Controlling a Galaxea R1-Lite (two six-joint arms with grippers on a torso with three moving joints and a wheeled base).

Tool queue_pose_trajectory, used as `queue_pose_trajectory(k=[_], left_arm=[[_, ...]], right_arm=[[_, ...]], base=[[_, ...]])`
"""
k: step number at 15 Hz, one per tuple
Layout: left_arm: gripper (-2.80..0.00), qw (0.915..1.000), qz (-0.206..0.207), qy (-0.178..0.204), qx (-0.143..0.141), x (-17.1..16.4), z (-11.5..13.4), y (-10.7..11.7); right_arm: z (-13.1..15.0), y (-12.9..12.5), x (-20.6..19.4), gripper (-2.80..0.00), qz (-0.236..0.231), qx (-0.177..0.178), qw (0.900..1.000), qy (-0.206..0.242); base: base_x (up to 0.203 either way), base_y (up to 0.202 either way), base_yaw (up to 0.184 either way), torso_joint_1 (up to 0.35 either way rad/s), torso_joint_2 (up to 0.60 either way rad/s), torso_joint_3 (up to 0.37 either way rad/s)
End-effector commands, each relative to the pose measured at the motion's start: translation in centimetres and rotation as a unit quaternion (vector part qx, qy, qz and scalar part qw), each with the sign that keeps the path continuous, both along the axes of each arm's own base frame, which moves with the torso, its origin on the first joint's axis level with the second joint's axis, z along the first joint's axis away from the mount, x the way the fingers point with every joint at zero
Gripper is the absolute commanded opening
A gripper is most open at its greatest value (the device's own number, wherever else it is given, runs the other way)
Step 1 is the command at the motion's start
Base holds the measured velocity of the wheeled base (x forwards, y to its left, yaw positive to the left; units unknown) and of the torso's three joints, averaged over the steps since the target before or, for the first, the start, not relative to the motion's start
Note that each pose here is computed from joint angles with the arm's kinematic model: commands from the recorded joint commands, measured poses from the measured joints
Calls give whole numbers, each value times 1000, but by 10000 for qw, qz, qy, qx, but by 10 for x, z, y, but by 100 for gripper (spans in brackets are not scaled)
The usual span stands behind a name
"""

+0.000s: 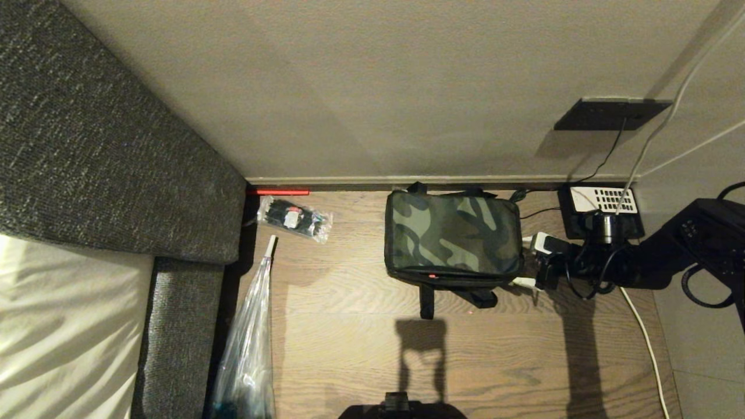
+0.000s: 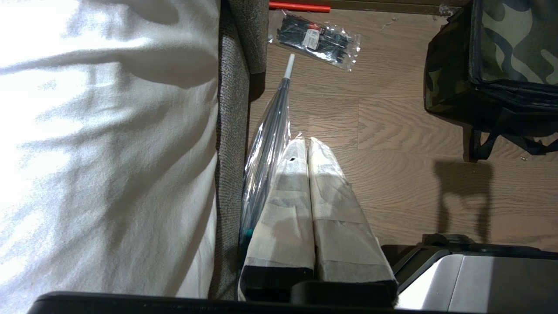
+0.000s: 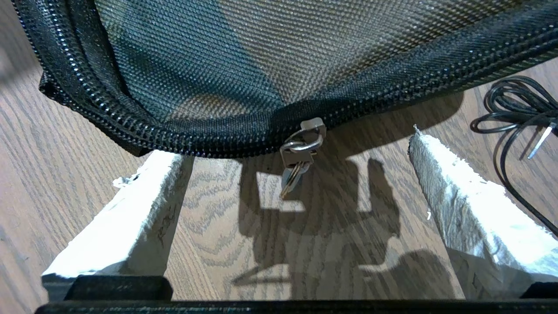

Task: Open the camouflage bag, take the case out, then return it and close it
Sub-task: Open the top of the storage box

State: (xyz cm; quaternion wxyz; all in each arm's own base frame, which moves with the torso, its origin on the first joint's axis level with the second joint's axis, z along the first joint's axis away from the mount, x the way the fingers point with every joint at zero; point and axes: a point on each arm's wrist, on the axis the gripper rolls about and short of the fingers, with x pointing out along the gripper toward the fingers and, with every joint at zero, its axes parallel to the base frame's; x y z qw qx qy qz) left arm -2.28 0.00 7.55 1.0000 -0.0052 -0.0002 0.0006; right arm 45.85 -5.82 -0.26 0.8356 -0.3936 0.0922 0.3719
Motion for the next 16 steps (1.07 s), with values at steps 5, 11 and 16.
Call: queue_pose_trajectory(k=[5,11,16], left_arm=[[-280,10000,1,2,-2,0,0,0],[-280,10000,1,2,-2,0,0,0],[-280,10000,1,2,-2,0,0,0]], right_arm=[[-5,-3,3,-280,34,-48,10000,-64],[-4,-3,3,-280,55,-100,9999,-114],[12,-4,1,-280,92,-183,9993,-297]], base=[[0,0,0,0,0,0],[0,0,0,0,0,0],[0,0,0,0,0,0]])
